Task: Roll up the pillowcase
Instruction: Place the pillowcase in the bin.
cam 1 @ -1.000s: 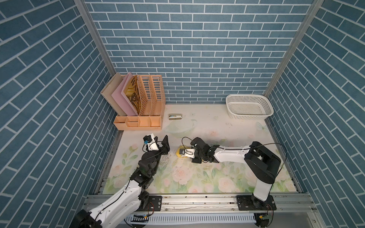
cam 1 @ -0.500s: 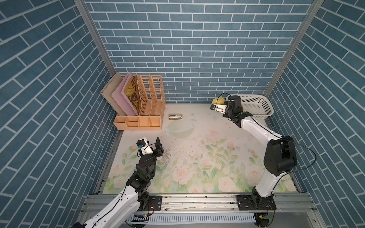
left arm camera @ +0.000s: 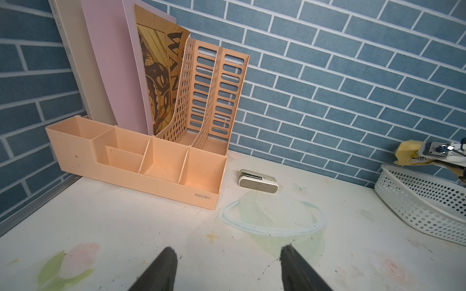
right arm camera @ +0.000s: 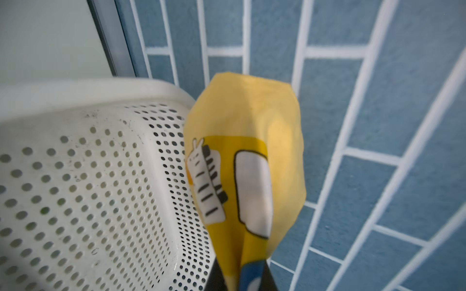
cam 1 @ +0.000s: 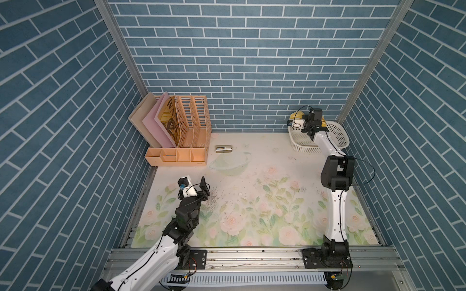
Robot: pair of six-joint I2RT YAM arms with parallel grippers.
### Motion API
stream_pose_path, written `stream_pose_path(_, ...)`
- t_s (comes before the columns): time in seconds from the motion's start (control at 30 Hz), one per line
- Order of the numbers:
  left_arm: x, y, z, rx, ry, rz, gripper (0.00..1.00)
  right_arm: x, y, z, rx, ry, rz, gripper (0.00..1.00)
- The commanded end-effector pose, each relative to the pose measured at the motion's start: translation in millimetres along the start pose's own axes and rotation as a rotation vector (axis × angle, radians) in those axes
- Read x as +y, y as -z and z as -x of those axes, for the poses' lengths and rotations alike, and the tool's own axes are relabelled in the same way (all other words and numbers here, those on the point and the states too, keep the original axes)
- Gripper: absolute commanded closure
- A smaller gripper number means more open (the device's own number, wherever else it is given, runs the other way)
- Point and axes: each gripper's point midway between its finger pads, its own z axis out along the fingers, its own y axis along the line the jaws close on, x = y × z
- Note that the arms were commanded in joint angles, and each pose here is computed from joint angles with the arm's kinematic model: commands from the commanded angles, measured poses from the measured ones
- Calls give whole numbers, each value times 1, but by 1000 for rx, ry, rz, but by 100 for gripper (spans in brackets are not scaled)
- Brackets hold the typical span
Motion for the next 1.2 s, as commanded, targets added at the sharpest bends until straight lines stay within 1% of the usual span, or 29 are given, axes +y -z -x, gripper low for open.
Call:
stream_pose_path(0.0,1,1,-2,-23,-15,-11,30,11,4,-17,-121,-4,65,100)
stream_pose_path(0.07,0,-1,-7,-17,-25,-18,30,28,-1,-28,-138,1,97,100)
stream_pose_path(0.2,-5,-8,-11,17,-52,-18,30,62,-15,-43,-183,-41,152,100)
stream_pose_path(0.3,-8,-12,-12,32,-64,-17,30,85,-29,-49,-194,-67,182,100)
stream_pose_path(0.47,-9,-14,-12,44,-73,-13,29,119,-39,-53,-205,-99,253,99)
stream_pose_path(0.5,-9,-14,-12,43,-75,-12,29,123,-40,-53,-204,-102,265,89)
stream_pose_path(0.53,-9,-14,-11,41,-75,-9,28,125,-39,-54,-204,-105,273,82)
stream_pose_path(0.6,-10,-15,-8,39,-78,-8,27,122,-36,-53,-211,-111,279,72)
stream_pose_path(0.63,-10,-15,-8,40,-79,-5,27,119,-32,-54,-215,-115,280,59)
stream_pose_path(0.67,-10,-16,-6,39,-80,-1,26,114,-29,-54,-217,-116,277,27)
stream_pose_path(0.7,-10,-16,-4,40,-82,4,26,109,-25,-53,-222,-118,274,0)
stream_pose_path(0.83,-10,-19,5,34,-88,27,24,79,-8,-61,-211,-129,239,0)
stream_pose_path(0.87,-10,-19,8,30,-90,33,23,65,0,-64,-209,-139,215,0)
stream_pose_path(0.97,-11,-19,16,18,-101,39,21,36,27,-64,-237,-173,200,0)
stream_pose_path(1.03,-10,-19,19,13,-111,54,21,33,47,-61,-265,-195,242,0)
stream_pose_path(1.13,-4,-19,27,1,-131,101,19,42,76,-52,-291,-234,354,0)
stream_pose_path(1.17,-2,-19,30,-5,-141,115,19,45,89,-47,-304,-273,399,0)
